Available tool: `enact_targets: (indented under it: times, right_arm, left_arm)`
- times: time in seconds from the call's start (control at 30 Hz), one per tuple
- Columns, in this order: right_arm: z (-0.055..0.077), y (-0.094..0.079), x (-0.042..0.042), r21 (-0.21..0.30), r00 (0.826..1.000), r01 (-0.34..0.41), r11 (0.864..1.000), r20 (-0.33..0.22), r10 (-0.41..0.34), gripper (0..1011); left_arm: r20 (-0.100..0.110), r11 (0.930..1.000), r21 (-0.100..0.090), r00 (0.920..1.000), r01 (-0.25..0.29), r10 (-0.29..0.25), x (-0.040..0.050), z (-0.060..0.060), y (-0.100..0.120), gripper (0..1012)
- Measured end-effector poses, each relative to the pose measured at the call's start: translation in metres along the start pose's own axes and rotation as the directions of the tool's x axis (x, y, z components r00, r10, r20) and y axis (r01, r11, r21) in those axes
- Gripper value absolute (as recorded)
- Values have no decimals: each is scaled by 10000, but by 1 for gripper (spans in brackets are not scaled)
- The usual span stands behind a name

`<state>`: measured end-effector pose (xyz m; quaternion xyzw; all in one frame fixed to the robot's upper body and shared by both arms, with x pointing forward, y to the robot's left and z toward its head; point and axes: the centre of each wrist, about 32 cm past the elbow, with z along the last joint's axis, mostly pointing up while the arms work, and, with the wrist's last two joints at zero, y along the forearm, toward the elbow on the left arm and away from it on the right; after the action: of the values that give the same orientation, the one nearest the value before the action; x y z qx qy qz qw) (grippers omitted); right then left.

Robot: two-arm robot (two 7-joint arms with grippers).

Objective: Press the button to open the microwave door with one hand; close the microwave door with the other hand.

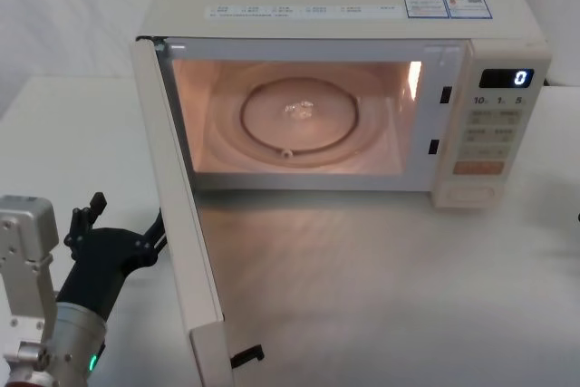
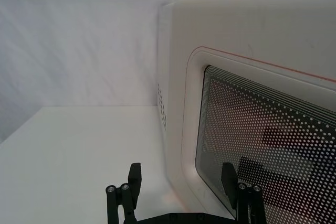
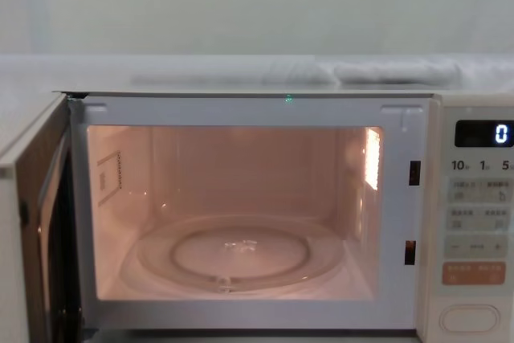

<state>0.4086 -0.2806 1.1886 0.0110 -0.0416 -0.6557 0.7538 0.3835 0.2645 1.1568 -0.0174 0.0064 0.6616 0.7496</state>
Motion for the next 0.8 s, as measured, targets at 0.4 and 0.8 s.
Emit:
enact_targets:
  times: [0.4, 0.8]
  right_arm:
    - [3, 5, -14, -2, 10000, 5, 10000, -6, -5, 142]
    - [7, 8, -21, -5, 10000, 3, 10000, 2, -3, 529]
  left_arm:
    - [0, 10000, 0, 10000, 0, 0, 0, 0, 0, 1001]
    - [0, 10000, 0, 10000, -1, 1, 0, 0, 0, 1001]
